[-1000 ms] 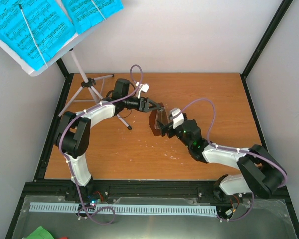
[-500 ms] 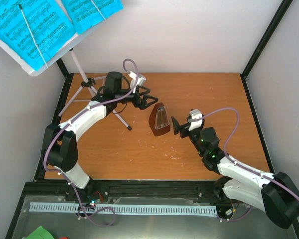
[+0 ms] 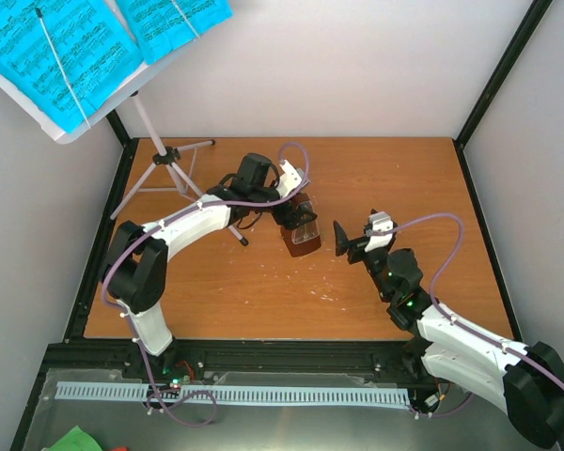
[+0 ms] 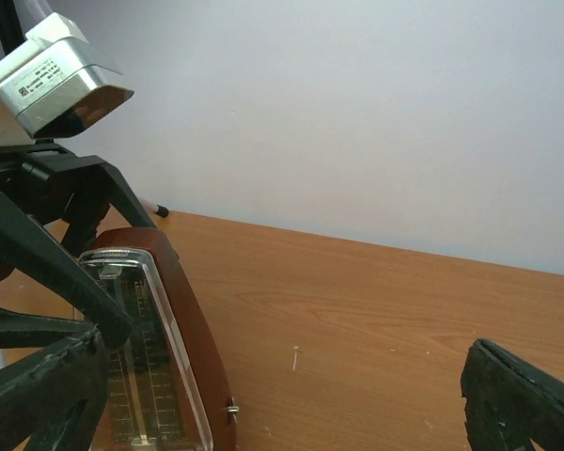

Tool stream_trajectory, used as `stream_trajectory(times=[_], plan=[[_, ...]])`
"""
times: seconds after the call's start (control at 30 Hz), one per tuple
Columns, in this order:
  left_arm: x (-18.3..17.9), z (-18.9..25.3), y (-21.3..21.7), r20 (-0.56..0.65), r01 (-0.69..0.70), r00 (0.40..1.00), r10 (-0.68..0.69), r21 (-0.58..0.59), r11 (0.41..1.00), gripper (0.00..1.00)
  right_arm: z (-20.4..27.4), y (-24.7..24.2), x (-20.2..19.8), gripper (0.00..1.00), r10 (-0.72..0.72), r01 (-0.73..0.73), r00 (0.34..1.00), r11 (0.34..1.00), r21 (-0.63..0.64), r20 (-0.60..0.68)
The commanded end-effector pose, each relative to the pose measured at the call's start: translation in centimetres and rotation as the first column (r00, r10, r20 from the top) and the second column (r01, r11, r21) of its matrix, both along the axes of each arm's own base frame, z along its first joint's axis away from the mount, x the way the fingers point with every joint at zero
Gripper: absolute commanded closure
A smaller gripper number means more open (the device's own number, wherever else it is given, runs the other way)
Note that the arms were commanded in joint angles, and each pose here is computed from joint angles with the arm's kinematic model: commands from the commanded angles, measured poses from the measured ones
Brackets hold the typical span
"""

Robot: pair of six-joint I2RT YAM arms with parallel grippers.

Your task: Pack up the instrument practice props

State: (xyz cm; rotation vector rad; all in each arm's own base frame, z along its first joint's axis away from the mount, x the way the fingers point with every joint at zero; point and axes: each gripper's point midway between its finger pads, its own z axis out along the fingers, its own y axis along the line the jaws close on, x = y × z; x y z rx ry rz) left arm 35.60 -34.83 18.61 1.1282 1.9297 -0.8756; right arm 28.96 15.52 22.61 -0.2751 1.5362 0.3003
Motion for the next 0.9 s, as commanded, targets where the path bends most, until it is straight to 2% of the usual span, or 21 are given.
stream_trajectory(times=[0.0,0.13,0.27,0.43,0.57,0.67,0.77,0.87], plan=[[0.8,1.1,-0.3,0.076,0.004,0.997,-0.005,0.022,1.0,0.13,-0.1,-0.9,0.1,0.0,-0.038,0.038,0.999,0.999,0.017,0.005],[0.7,1.3,-0.3,0.084,0.004,0.996,-0.005,0.019,1.0,0.28,-0.2,-1.1,0.2,0.0,-0.044,0.044,0.999,0.999,0.018,0.001],[0.7,1.3,-0.2,0.085,-0.002,0.996,-0.001,0.024,1.0,0.37,-0.3,-1.2,0.2,0.0,-0.052,0.052,0.999,0.998,0.019,0.0],[0.9,1.2,0.0,0.09,-0.012,0.996,0.01,0.032,0.999,0.47,-0.4,-1.4,0.2,0.0,-0.059,0.059,0.998,0.998,0.021,0.001],[1.2,1.0,0.1,0.088,-0.038,0.996,0.035,0.042,0.998,0.48,-0.4,-1.5,0.2,0.0,-0.062,0.062,0.998,0.998,0.022,0.002],[2.0,0.7,0.7,0.084,-0.144,0.987,0.137,0.083,0.986,0.49,-0.3,-1.6,0.2,0.0,-0.071,0.071,0.997,0.997,0.02,0.003],[3.0,0.2,2.0,0.095,-0.355,0.934,0.344,0.162,0.921,0.48,-0.2,-1.8,0.1,0.0,-0.078,0.077,0.997,0.997,0.022,0.004],[2.0,0.0,2.2,0.031,-0.443,0.895,0.445,0.183,0.878,0.44,-0.2,-1.9,0.1,0.0,-0.082,0.082,0.997,0.996,0.025,0.007]])
